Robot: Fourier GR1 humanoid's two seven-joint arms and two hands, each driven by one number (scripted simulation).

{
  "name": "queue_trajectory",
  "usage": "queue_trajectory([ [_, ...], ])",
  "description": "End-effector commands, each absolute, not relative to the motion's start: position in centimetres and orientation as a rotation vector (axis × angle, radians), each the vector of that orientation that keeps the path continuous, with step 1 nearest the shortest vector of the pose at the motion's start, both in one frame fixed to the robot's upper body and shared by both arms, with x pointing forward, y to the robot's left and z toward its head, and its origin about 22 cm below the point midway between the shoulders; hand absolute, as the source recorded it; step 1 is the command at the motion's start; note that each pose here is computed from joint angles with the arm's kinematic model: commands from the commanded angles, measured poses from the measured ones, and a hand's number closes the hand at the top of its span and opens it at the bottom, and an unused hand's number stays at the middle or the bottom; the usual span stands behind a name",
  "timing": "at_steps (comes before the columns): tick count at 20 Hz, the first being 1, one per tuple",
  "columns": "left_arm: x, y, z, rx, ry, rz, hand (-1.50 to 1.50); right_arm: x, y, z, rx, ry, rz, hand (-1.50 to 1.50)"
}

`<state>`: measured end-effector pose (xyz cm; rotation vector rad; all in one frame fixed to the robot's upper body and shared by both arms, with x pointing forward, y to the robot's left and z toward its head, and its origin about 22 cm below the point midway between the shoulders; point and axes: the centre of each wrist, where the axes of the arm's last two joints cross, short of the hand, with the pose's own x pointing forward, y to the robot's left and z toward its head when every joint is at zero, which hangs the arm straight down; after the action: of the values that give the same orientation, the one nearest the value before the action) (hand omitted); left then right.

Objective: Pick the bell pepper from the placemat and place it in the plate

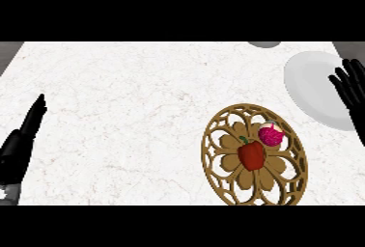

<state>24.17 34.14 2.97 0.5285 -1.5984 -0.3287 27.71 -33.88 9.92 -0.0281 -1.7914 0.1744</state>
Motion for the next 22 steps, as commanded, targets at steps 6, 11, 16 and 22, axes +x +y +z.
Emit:
queue_trajectory([
  [6,22.8,26.7,-4.3,0.119,-1.212,-0.047,0.00,32.2,-34.0,18.5,-0.022,-1.999,0.298,1.50],
  [11,23.0,24.6,-4.2,0.000,-1.189,-0.013,0.00,31.2,-35.2,11.6,-0.547,-1.926,0.165,-1.50],
  [16,24.0,24.8,-4.2,0.009,-1.200,0.011,0.00,29.0,-35.0,7.6,-0.410,-2.009,0.190,-1.50],
  [22,23.3,24.1,-3.6,0.005,-1.192,0.016,0.00,28.3,-36.2,12.7,-0.463,-1.823,0.538,-1.50],
])
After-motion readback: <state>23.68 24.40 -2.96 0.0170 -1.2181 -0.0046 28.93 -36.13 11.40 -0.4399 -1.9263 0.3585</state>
